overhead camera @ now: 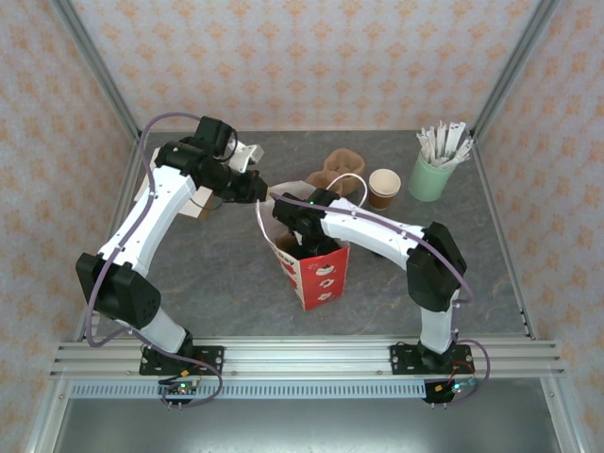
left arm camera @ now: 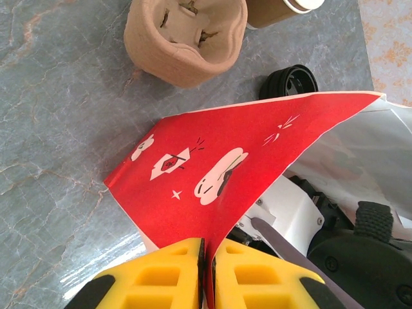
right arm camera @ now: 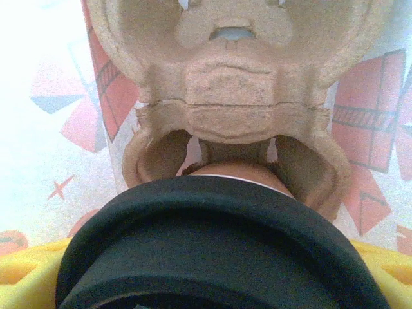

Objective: Pack the takeout coffee

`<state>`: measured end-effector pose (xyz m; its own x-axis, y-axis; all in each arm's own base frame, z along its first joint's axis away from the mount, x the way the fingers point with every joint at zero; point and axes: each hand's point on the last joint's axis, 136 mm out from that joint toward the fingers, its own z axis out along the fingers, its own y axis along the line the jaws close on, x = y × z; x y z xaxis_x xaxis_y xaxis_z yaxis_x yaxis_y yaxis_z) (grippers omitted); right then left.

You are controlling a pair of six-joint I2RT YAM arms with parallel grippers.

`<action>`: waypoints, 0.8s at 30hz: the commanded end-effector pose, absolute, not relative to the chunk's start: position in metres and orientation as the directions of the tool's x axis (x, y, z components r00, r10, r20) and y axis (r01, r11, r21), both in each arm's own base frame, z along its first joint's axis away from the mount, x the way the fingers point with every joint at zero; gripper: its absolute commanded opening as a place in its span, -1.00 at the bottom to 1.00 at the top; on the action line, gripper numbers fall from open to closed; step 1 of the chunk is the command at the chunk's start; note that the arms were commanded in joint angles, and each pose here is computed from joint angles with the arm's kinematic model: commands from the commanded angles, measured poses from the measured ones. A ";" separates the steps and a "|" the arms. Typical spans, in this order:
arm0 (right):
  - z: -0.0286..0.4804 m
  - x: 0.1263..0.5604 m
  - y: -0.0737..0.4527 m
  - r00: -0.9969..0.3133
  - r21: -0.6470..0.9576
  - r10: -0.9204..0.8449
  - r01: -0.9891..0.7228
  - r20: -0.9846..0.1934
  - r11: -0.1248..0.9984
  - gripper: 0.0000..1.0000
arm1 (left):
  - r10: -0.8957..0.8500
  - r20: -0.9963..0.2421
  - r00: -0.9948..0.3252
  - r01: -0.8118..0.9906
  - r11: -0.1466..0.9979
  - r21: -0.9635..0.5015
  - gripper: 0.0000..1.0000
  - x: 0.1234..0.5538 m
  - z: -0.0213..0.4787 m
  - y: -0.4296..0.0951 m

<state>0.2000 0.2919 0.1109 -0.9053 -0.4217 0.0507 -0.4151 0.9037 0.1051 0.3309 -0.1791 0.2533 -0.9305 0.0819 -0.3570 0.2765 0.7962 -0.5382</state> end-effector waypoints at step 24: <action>0.115 0.202 0.288 -0.894 0.104 -0.449 -0.447 -0.008 0.888 0.75 | 0.076 -0.330 -0.941 0.233 0.852 -0.468 -0.75 0.342 0.236 -0.172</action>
<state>0.2036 0.2964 0.1116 -0.9013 -0.4331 0.0064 -0.4289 0.8944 0.1269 0.3366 -0.1774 0.2448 -0.9344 0.0815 -0.3469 0.2598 0.8222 -0.5065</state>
